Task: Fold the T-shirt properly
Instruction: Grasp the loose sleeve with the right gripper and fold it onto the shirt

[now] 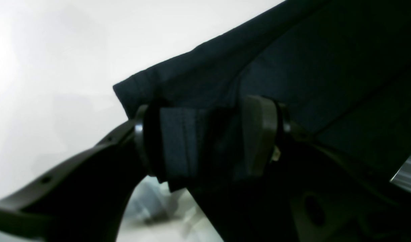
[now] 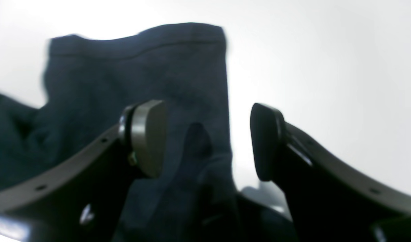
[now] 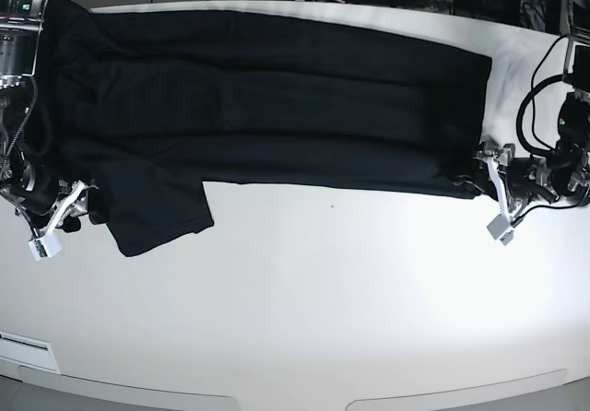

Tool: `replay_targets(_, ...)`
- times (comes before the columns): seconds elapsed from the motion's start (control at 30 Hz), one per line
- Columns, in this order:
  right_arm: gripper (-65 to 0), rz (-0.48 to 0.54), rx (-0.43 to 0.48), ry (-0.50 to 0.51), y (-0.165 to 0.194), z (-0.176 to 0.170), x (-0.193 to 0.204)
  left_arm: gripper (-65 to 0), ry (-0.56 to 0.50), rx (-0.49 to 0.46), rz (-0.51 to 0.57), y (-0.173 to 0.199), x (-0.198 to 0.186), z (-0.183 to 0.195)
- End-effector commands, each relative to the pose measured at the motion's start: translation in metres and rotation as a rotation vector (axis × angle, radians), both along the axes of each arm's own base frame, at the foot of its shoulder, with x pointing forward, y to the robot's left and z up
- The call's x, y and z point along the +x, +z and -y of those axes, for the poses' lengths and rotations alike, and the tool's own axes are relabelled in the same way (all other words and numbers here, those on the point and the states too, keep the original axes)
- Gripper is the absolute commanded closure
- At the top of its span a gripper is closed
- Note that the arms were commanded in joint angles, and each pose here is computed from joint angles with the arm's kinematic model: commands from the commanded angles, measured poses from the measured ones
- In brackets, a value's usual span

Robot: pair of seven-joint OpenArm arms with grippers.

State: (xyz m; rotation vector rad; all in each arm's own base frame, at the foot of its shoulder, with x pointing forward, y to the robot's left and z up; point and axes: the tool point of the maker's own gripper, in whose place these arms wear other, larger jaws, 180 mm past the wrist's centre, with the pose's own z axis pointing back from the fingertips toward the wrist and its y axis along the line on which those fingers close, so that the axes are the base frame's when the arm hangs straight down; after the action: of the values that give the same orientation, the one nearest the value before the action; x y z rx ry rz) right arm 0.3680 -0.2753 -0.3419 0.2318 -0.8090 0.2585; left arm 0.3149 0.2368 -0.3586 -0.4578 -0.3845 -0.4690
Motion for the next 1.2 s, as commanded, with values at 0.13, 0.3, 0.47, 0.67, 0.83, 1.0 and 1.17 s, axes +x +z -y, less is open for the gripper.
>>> replay_targets(0.13,-40.8,0.063,-0.053,-0.110,0.007,0.011,0.018,-37.7,-0.005,0.077,-0.059,-0.001,-0.009,-0.018)
replay_targets(0.3,-40.8,0.045,-0.036,-0.144,-0.004,0.008,0.018,-37.7,-0.004,0.069,-0.059,-0.001,-0.009,-0.017)
replay_targets(0.47,-40.8,-0.007,-0.007,-0.189,-0.025,0.016,0.016,-37.7,-0.004,0.063,-0.058,0.000,-0.009,-0.016)
replay_targets(0.67,-40.7,-0.023,0.189,-0.078,-0.030,-0.015,0.020,-37.7,-0.003,0.057,-0.057,0.000,-0.009,-0.015)
replay_targets(0.83,-35.7,-0.010,0.296,0.012,-0.009,-0.037,0.025,-37.7,-0.004,0.057,-0.056,0.001,-0.008,-0.015)
replay_targets(1.0,-1.3,-0.044,0.350,0.066,0.014,-0.047,0.032,-37.7,0.000,0.051,-0.047,0.001,-0.007,-0.014)
replay_targets(1.17,0.0,-0.047,0.469,0.195,0.053,-0.072,0.025,-37.7,-0.010,0.051,-0.044,0.001,-0.007,-0.014)
